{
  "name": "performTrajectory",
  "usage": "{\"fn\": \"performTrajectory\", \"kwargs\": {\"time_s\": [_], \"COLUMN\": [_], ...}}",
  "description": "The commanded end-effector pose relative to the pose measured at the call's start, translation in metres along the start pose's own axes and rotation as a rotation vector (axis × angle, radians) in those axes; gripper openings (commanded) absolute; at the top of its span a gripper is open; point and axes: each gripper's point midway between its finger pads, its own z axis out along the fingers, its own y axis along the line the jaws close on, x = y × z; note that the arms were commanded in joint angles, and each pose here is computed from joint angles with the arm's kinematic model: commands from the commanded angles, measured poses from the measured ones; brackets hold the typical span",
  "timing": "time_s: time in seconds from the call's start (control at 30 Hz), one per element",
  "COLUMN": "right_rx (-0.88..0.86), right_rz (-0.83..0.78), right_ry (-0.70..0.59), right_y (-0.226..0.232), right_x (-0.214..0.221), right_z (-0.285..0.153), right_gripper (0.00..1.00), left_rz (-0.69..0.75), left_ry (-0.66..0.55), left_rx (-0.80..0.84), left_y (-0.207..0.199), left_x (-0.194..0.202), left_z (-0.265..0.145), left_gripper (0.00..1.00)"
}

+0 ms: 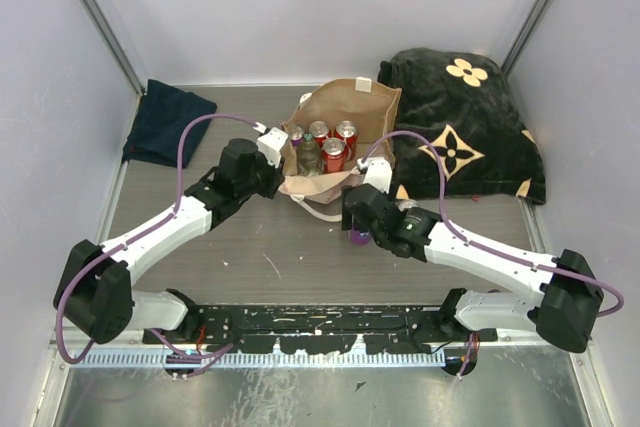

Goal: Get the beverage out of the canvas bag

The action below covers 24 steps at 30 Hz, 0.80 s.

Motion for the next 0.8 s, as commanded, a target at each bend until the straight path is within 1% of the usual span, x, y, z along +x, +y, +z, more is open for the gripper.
{"fn": "performTrajectory", "kwargs": {"time_s": [0.0,0.13,0.3,0.33,0.37,0.4,0.43,0.5,0.53,0.57,0.7,0.73,0.77], "right_rx": [-0.033,-0.021,0.011,0.021,0.037,0.050,0.059,0.081,0.090,0.099,0.129,0.131,0.128], "right_rz": [0.165,0.207,0.200,0.194,0.189,0.184,0.174,0.155,0.141,0.124,0.075,0.065,0.057], "right_ry": [-0.062,-0.049,-0.028,-0.016,-0.003,0.008,0.015,0.010,-0.002,-0.021,-0.122,-0.145,-0.170], "right_y": [0.005,-0.003,-0.008,-0.009,-0.010,-0.011,-0.011,-0.013,-0.014,-0.015,-0.019,-0.020,-0.020], "right_x": [-0.012,-0.003,0.001,0.003,0.004,0.004,0.003,-0.003,-0.009,-0.017,-0.059,-0.069,-0.079], "right_z": [0.016,0.028,0.038,0.039,0.040,0.040,0.039,0.035,0.031,0.026,-0.001,-0.007,-0.013], "right_gripper": [0.01,0.01,0.01,0.04,0.16,0.30,0.39,0.53,0.59,0.63,0.73,0.82,0.86], "left_rz": [0.010,0.014,0.019,0.021,0.020,0.020,0.019,0.017,0.017,0.016,0.015,0.013,0.011], "left_ry": [0.066,0.072,0.077,0.078,0.078,0.078,0.079,0.080,0.079,0.080,0.077,0.076,0.075], "left_rx": [-0.040,-0.044,-0.047,-0.048,-0.049,-0.048,-0.048,-0.046,-0.043,-0.043,-0.041,-0.042,-0.043], "left_y": [0.008,0.009,0.010,0.010,0.010,0.010,0.010,0.010,0.009,0.009,0.008,0.009,0.009], "left_x": [0.023,0.025,0.026,0.026,0.026,0.027,0.027,0.027,0.027,0.028,0.028,0.028,0.028], "left_z": [-0.003,-0.003,-0.003,-0.003,-0.003,-0.003,-0.003,-0.002,-0.002,-0.002,-0.001,-0.001,-0.001], "left_gripper": [0.27,0.28,0.29,0.29,0.29,0.29,0.29,0.29,0.29,0.29,0.29,0.29,0.30]}}
